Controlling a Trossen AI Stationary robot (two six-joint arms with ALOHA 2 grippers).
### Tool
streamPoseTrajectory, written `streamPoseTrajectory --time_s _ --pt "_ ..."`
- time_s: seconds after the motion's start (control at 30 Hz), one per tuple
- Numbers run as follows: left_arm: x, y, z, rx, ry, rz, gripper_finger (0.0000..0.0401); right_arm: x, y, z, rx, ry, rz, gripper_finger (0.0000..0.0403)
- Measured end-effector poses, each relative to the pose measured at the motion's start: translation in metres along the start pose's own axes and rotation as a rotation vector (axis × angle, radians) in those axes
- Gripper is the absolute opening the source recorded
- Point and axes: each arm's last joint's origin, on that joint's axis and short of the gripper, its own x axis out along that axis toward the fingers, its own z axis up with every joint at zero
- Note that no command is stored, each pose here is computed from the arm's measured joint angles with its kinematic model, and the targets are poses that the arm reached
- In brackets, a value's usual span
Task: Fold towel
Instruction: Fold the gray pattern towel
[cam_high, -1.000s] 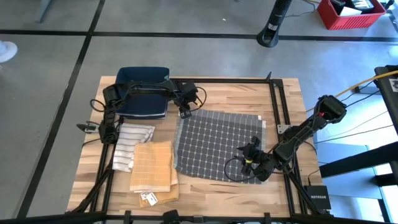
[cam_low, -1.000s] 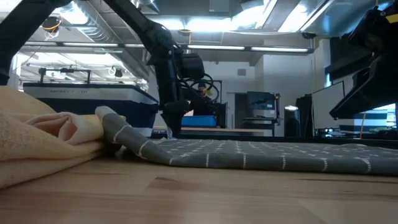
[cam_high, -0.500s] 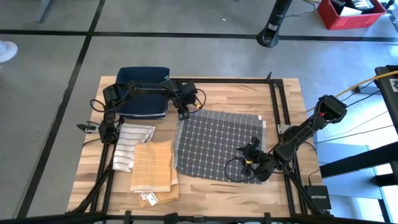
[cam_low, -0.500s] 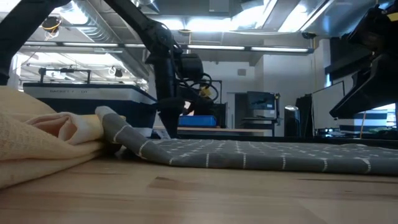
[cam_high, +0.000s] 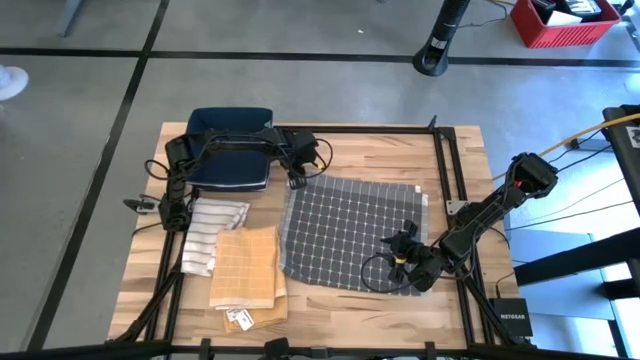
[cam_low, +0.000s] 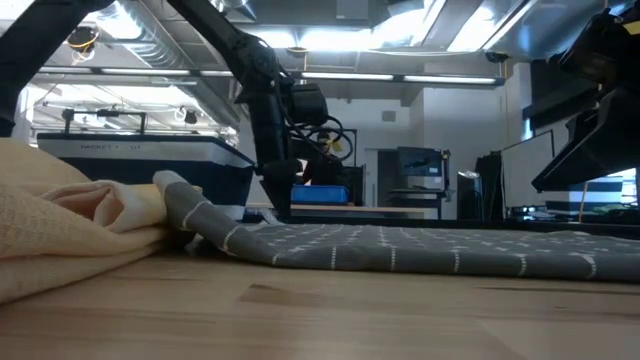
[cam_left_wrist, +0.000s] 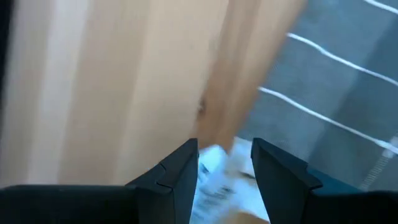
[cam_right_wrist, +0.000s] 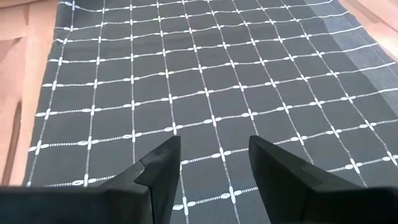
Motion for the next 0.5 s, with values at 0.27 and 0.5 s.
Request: streamPoseTrajectory --time_s 0.27,0.5 --pt "0.0047 -0.0050 -0.0068 -0.009 0.027 -0.090 0.0143 0.0000 0.0000 0.0000 0.000 0.000 0.000 0.0193" --pt "0.0100 -0.0049 -0.0102 -0.007 0.024 -0.051 0.0143 -0.0001 0.0000 0.0000 0.000 0.000 0.000 0.0193"
